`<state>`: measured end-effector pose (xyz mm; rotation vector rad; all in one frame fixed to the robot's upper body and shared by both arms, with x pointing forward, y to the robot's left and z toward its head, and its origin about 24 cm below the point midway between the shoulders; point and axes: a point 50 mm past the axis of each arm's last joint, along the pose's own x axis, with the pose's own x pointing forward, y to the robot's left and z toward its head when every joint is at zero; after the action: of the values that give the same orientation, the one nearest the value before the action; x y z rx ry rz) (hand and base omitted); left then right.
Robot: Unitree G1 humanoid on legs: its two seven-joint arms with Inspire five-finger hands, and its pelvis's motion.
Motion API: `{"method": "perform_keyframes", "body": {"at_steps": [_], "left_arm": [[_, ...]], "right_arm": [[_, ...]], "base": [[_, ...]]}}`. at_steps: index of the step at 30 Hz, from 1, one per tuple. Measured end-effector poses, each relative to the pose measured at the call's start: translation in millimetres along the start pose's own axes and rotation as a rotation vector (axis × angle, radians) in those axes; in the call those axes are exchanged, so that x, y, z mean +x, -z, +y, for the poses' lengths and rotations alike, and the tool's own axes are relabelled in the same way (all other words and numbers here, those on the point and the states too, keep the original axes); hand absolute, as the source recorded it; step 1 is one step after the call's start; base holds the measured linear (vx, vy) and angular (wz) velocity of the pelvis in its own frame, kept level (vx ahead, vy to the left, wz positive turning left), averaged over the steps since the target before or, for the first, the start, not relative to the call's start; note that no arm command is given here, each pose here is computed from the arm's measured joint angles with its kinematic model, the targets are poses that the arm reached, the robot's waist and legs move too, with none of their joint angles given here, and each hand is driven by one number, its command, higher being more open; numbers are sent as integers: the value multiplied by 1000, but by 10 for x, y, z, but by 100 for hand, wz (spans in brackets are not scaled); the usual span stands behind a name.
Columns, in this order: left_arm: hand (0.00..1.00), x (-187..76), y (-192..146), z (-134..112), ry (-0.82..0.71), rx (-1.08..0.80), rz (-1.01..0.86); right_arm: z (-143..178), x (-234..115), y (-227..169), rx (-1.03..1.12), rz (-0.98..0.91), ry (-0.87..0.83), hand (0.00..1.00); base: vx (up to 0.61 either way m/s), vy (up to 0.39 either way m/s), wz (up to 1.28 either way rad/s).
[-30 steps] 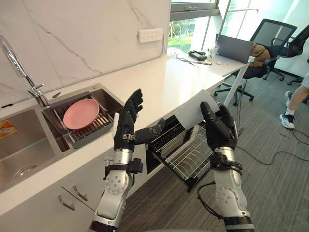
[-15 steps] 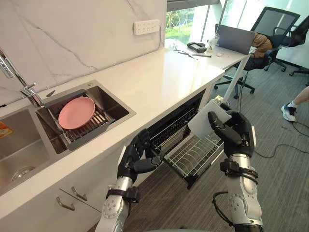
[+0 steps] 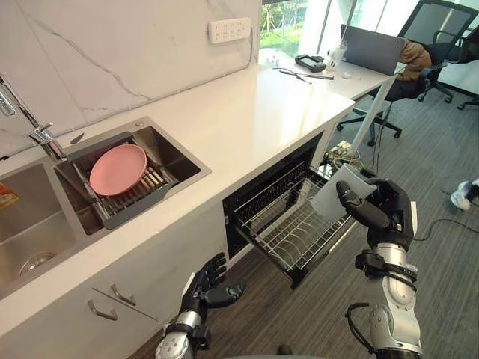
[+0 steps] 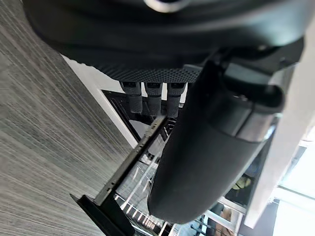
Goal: Walk over to the sink, pick up the cup, carry it to the dishwasher, place the cup inside the dishwasher, then close the dishwasher door
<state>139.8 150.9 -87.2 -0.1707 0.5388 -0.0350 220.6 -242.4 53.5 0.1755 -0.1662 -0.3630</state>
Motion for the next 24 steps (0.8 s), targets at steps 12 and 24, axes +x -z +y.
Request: {"method": "perform_keyframes", "body": {"at_steps": [12, 24], "left_arm": [[90, 10, 223, 310, -142, 33, 121], [90, 180, -20, 323, -166, 67, 26]], "right_arm": [[26, 383, -1, -254, 1, -62, 30], [361, 877, -207, -444, -82, -163, 30]], "base": [[-14, -39, 7], [-116, -7, 6]]}}
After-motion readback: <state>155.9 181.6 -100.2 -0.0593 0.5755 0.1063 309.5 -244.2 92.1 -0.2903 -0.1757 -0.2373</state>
